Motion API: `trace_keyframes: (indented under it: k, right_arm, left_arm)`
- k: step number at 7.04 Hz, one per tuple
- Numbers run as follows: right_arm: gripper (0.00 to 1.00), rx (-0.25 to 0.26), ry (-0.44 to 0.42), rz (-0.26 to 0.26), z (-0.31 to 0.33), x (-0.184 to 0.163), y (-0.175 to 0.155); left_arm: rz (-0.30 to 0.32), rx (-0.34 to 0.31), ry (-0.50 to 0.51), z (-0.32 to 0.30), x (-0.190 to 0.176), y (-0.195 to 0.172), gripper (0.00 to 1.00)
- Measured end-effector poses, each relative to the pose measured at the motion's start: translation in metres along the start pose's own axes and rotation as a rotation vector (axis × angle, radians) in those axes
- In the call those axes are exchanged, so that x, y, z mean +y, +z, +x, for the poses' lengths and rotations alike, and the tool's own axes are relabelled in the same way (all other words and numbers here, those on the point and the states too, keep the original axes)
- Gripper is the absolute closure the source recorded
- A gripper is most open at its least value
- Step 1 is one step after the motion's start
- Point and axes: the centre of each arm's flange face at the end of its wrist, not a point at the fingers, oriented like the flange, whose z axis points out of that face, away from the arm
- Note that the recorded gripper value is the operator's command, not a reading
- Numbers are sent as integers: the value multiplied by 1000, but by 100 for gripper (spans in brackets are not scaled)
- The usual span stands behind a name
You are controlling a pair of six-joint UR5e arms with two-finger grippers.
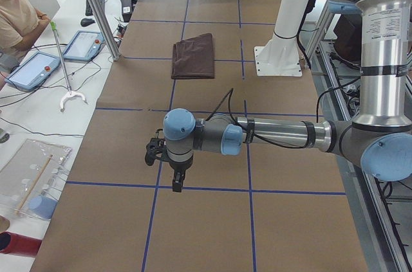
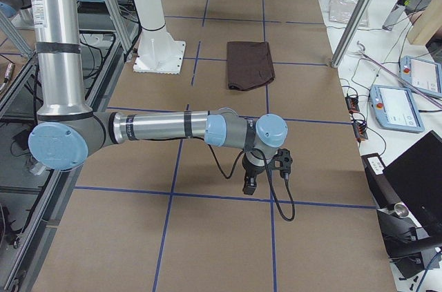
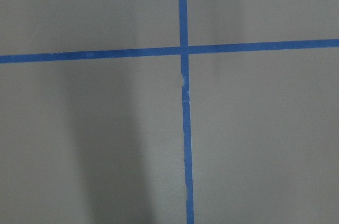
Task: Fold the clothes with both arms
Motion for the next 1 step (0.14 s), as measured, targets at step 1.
trace_keyframes:
  k: [1]
  right_arm:
    - [0, 0, 1, -1, 0, 0, 0]
  left_arm:
    - [-20, 3, -31, -4, 7, 5, 0]
